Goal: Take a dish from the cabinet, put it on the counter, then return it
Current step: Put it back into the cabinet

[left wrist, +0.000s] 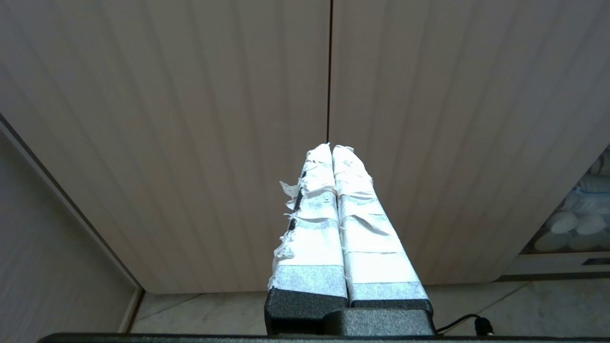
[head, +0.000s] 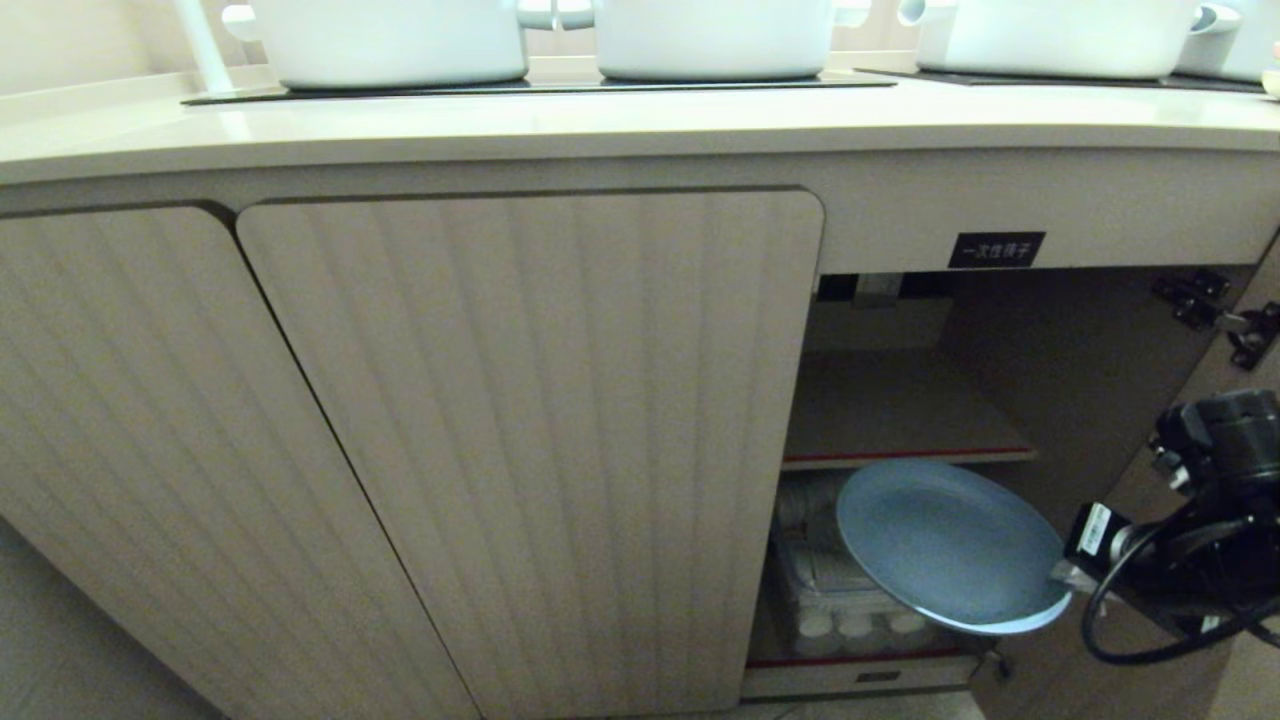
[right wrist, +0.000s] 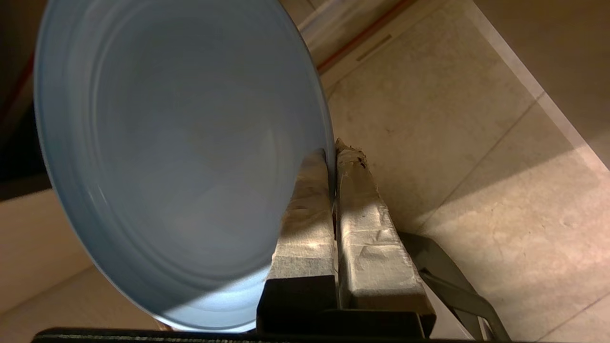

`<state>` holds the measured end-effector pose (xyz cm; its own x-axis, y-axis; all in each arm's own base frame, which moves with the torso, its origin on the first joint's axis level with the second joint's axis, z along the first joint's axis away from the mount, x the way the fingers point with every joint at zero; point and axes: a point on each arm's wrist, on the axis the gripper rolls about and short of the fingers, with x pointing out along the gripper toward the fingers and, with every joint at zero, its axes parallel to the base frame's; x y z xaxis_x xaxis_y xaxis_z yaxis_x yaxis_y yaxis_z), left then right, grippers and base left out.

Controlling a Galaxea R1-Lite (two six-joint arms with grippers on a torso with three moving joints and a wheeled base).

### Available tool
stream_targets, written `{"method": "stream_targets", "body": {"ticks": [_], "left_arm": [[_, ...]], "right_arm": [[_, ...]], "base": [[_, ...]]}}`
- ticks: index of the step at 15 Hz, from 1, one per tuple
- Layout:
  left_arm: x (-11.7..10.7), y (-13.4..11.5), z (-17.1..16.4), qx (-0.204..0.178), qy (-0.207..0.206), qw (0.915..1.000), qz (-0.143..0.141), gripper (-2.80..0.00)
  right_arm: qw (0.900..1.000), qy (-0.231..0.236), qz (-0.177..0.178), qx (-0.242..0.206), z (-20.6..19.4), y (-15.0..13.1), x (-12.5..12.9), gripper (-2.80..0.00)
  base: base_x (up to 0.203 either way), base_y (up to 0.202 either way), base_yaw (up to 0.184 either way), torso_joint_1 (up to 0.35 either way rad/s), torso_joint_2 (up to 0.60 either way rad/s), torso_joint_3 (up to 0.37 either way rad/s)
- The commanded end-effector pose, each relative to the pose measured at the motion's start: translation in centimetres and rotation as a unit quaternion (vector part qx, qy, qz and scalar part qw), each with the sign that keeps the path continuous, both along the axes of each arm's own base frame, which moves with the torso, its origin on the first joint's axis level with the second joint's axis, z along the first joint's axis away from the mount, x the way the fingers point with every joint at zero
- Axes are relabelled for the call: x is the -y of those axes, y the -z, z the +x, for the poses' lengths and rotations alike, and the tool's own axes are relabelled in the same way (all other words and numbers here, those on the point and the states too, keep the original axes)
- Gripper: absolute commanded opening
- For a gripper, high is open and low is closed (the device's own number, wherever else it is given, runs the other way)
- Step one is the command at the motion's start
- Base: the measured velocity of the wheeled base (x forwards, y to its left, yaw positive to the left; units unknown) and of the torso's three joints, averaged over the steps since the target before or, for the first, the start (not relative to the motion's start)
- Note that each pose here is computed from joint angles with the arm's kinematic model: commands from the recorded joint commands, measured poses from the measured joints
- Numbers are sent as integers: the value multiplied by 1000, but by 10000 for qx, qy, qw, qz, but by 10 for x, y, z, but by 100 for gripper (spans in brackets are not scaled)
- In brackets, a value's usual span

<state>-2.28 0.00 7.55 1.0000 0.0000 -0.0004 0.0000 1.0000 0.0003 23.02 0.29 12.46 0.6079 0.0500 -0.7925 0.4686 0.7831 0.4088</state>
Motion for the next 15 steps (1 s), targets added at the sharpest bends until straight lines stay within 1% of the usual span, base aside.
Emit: {"method": "stream_targets", "body": {"ticks": [1,7,10,13,15], "left_arm": [[0,0,0,2,0,10000,-1,-280],[0,0,0,2,0,10000,-1,-280],[0,0,0,2,0,10000,-1,-280],[0,0,0,2,0,10000,-1,-280],[0,0,0,2,0,10000,-1,-280]], "right_arm": [[10000,6,14,-50,11,3,0,-280],[10000,15,11,88,44,-1,0,-280],[10000,12,20,62,52,3,-1,-280],[9997,127,114,202,62,4,-1,-280],[9996,154,131,202,69,7,-1,-280]], "base": [[0,0,0,0,0,0],[0,0,0,0,0,0],[0,0,0,0,0,0],[0,0,0,0,0,0],[0,0,0,0,0,0]]}}
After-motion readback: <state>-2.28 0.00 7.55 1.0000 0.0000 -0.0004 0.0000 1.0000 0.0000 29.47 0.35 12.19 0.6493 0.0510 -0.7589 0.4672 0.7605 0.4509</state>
